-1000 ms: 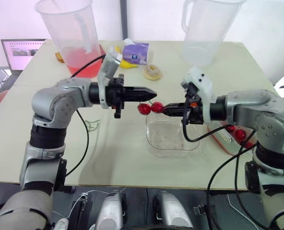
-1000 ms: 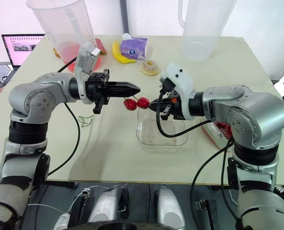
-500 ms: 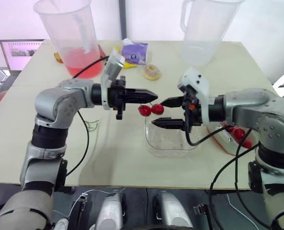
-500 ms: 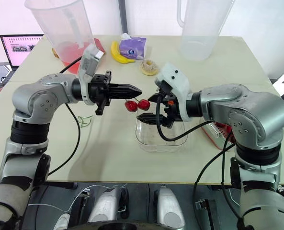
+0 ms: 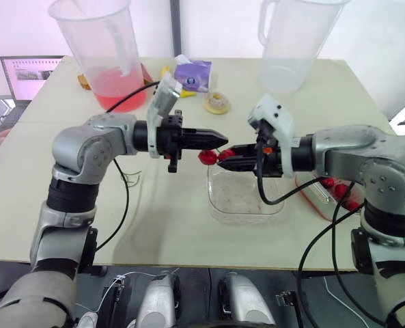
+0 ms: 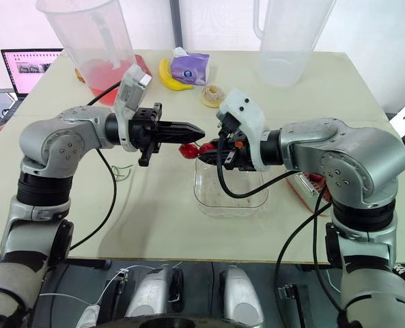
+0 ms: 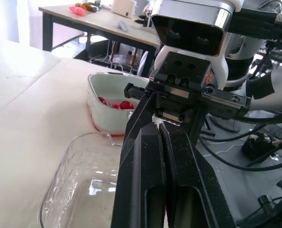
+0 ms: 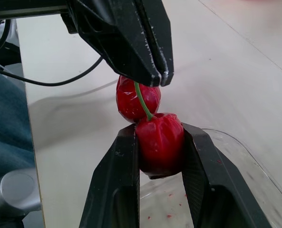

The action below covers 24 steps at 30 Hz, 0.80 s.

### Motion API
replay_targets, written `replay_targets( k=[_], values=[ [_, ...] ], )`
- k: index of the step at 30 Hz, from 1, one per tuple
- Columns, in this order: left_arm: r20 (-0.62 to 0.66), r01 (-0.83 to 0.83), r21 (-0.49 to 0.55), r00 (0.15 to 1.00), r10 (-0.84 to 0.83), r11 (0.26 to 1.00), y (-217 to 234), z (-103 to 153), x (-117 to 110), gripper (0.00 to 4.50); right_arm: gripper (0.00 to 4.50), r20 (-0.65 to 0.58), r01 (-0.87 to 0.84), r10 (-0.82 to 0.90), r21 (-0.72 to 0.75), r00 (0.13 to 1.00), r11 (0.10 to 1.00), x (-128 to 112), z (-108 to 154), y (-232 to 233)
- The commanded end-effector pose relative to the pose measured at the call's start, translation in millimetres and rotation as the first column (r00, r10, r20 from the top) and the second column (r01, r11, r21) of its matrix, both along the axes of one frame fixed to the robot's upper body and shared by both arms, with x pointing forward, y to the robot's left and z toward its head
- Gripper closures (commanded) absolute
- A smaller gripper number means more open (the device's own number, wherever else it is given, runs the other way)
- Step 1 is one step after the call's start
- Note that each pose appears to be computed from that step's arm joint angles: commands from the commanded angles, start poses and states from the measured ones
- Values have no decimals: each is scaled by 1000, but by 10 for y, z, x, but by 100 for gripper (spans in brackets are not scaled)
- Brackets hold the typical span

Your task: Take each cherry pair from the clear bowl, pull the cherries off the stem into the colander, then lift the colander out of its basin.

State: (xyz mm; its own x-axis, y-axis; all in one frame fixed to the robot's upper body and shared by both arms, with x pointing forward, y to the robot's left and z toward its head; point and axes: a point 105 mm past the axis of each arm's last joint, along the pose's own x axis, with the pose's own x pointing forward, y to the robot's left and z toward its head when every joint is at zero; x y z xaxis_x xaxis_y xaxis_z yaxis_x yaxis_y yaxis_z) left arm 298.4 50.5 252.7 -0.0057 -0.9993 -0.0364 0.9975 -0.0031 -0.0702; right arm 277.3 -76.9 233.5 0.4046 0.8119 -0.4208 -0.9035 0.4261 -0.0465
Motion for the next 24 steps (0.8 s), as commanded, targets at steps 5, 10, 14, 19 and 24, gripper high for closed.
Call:
replay_targets(
  k=[5,10,14,19,24],
  values=[
    [39,9,-20,999,-9,1000,-26,108,-31,450,380,1,1,-1,-18,1000,1000,-71,-49,-64],
    [39,-3,-25,999,4,1000,-22,114,-30,450,380,-55,61,-63,-30,996,998,-99,-274,-187],
    [36,-9,-28,999,10,1000,-14,113,-36,450,380,-49,141,-140,23,989,990,-60,-232,-280],
    [25,-18,-35,1000,19,999,5,107,-30,450,380,-13,330,-330,39,944,943,-33,-136,-692],
    [17,-26,-39,1000,27,999,7,82,-25,450,380,58,683,-682,9,729,730,57,-78,-1480]
  ],
)
